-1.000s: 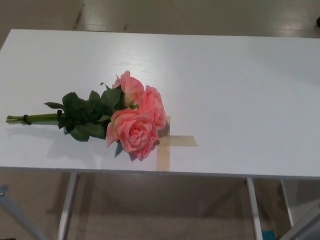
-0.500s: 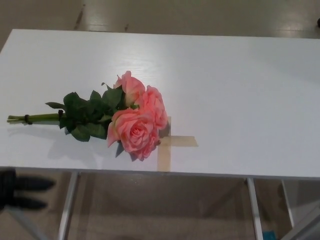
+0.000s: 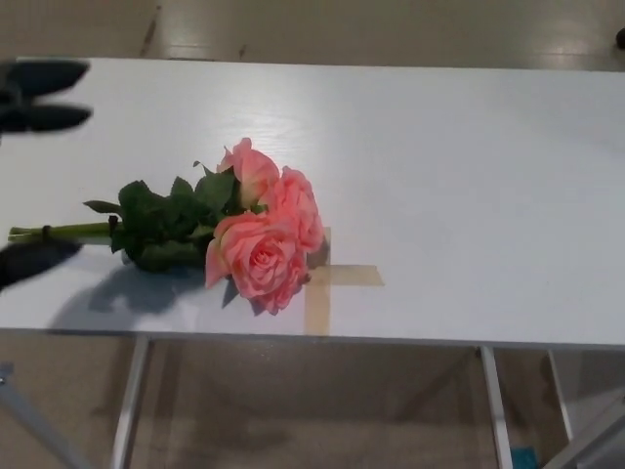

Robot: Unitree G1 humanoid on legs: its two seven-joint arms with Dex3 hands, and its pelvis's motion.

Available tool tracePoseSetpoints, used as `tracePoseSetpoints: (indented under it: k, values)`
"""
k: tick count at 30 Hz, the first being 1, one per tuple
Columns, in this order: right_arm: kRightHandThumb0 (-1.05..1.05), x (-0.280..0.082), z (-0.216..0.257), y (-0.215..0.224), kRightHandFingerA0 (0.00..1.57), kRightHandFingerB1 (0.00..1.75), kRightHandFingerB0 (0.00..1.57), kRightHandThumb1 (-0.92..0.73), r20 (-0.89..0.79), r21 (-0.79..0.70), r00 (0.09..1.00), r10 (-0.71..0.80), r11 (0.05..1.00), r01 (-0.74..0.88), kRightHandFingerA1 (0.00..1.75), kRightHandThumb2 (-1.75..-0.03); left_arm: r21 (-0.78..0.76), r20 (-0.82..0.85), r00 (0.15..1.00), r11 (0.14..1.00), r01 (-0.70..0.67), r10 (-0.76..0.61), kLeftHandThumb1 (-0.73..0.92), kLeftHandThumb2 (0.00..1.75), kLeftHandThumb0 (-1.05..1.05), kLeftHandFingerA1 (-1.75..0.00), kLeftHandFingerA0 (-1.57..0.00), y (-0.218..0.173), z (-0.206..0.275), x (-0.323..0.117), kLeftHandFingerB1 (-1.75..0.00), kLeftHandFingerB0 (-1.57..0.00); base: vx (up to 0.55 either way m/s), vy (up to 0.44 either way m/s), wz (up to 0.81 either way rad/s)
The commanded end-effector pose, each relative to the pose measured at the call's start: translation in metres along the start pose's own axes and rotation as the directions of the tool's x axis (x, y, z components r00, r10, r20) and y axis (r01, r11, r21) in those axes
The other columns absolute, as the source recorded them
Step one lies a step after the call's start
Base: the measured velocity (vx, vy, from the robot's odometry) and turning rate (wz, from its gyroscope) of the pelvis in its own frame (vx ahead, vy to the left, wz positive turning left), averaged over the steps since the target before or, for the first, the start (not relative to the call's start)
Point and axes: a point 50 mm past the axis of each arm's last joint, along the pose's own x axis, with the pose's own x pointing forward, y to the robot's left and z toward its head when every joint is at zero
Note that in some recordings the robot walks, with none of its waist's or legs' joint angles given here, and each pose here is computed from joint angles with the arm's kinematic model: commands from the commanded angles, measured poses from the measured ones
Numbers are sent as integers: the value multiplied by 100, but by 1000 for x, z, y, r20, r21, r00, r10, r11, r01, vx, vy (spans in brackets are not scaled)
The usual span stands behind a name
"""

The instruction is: Use the left hand to pick up the rose and passes it to a human.

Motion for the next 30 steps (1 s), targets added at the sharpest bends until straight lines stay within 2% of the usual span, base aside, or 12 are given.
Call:
tracePoseSetpoints:
  k: [1, 3, 4, 7, 8, 10, 11, 12, 15, 27, 28, 30]
  values:
    - [-56, 0, -1, -4, 55, 50, 32, -63, 3, 3, 1000, -2, 1000, 2, 66, -99, 224, -281, 960, 971, 87, -21, 46, 55, -58, -29, -21, 2, -44, 42, -29, -20, 0, 0, 0]
    - [-56, 0, -1, -4, 55, 50, 32, -63, 4, 4, 1000, -1, 1000, 1, 66, -99, 231, -326, 945, 966, 118, -38, 46, 55, -58, -28, -18, 0, -51, 48, -29, -19, 0, 0, 0]
    - [-56, 0, -1, -4, 55, 50, 32, -63, 3, 4, 1000, -1, 1000, 1, 66, -99, 248, -394, 917, 954, 171, -62, 19, 81, -32, -49, 0, -2, -60, 56, -47, 0, 0, 0, 0]
    - [-56, 0, 1, -5, 55, 50, 32, -63, 5, -2, 1000, -3, 1000, 3, 66, -99, 270, -497, 863, 929, 252, -90, 36, 76, -55, -25, 0, -7, -75, 66, -37, -11, 0, 0, 0]
    - [-56, 0, 1, -5, 55, 50, 32, -63, 7, -3, 1000, -4, 1000, 4, 66, -99, 274, -532, 841, 920, 279, -97, 44, 54, -60, -24, -3, -9, -80, 69, -26, -11, 0, 0, 0]
    - [-56, 0, 1, -6, 55, 51, 32, -63, 8, -2, 1000, -5, 1000, 5, 66, -99, 274, -572, 813, 909, 314, -108, 43, 55, -61, -24, 0, -12, -86, 73, -27, -9, 0, 0, 0]
    - [-55, 0, 1, -5, 55, 51, 33, -63, 9, 2, 1000, -5, 1000, 5, 66, -99, 281, -602, 790, 896, 342, -113, 34, 75, -57, -17, -1, -14, -91, 76, -28, -5, 0, 0, 0]
    - [-55, 0, 1, -5, 55, 51, 33, -63, 8, 5, 1000, -5, 1000, 5, 66, -99, 284, -628, 769, 884, 370, -121, 41, 57, -65, -20, 0, -17, -94, 79, -25, -6, 0, 0, 0]
    - [-55, 0, 2, -6, 55, 51, 32, -63, 8, 6, 1000, -7, 1000, 7, 66, -99, 284, -709, 685, 822, 494, -167, 35, 71, -67, -10, 0, -29, -106, 85, -21, -3, 0, 0, 0]
    - [-55, 1, 8, -6, 54, 50, 32, -62, 21, 10, 1000, -6, 1000, 5, 66, -99, 194, -796, 529, 703, 684, -295, 44, 54, -74, -16, 0, -62, -133, 79, -18, 0, 0, 0, 0]
    - [-54, 1, 8, -6, 60, 33, 40, -79, 21, 8, 1000, -6, 1000, 6, 56, -64, 186, -800, 521, 701, 689, -299, 41, 60, -76, -18, 0, -63, -134, 80, -17, 0, 0, 0, 0]
    - [-54, 1, 8, -6, 60, 34, 40, -79, 23, 1, 1000, -8, 1000, 8, 57, -65, 171, -805, 507, 699, 695, -307, 35, 78, -62, -13, 0, -65, -134, 82, -16, 0, 0, 0, 0]
